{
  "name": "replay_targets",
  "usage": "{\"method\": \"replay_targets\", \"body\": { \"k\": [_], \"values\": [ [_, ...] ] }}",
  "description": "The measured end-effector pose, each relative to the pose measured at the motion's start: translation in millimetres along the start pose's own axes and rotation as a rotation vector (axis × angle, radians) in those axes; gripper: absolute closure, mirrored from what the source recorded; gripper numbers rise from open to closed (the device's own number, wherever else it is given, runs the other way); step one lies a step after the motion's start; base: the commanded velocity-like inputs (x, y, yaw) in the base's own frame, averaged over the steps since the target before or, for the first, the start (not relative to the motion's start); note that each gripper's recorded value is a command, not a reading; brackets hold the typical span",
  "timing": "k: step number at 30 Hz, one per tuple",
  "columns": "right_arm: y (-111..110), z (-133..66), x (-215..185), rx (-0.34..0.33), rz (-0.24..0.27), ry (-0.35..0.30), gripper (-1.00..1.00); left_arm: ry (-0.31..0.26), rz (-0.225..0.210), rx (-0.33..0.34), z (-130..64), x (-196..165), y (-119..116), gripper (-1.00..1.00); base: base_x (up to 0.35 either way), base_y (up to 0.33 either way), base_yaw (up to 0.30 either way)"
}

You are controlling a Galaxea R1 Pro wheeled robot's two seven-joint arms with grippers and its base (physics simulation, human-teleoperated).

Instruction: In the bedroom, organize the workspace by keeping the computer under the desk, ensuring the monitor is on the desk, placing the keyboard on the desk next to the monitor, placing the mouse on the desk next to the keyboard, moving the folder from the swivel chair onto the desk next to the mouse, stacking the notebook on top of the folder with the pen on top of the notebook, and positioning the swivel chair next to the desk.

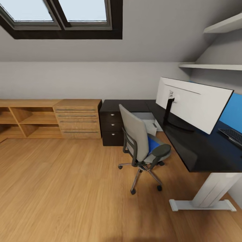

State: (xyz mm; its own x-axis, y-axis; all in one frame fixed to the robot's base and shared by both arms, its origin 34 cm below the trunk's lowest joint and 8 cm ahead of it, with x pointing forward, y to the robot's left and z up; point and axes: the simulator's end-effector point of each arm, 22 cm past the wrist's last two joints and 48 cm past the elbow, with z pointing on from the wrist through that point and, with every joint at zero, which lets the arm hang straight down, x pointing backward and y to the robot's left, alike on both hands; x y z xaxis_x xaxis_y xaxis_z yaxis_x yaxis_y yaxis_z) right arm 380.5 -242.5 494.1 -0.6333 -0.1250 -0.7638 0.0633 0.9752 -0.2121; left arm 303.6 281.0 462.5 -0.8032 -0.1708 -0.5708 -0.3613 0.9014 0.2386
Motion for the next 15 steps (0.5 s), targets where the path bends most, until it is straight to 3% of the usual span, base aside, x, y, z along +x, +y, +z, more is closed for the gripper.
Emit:
{"method": "replay_targets", "body": {
  "k": [15],
  "values": [
    [5.8, 14.5, 22.1, 0.003, 0.004, -0.002, -1.0, -0.003, -0.001, -0.001, 20.9, 16.6, -5.0, -1.0, 0.006, 0.0, 0.0]
  ]
}}
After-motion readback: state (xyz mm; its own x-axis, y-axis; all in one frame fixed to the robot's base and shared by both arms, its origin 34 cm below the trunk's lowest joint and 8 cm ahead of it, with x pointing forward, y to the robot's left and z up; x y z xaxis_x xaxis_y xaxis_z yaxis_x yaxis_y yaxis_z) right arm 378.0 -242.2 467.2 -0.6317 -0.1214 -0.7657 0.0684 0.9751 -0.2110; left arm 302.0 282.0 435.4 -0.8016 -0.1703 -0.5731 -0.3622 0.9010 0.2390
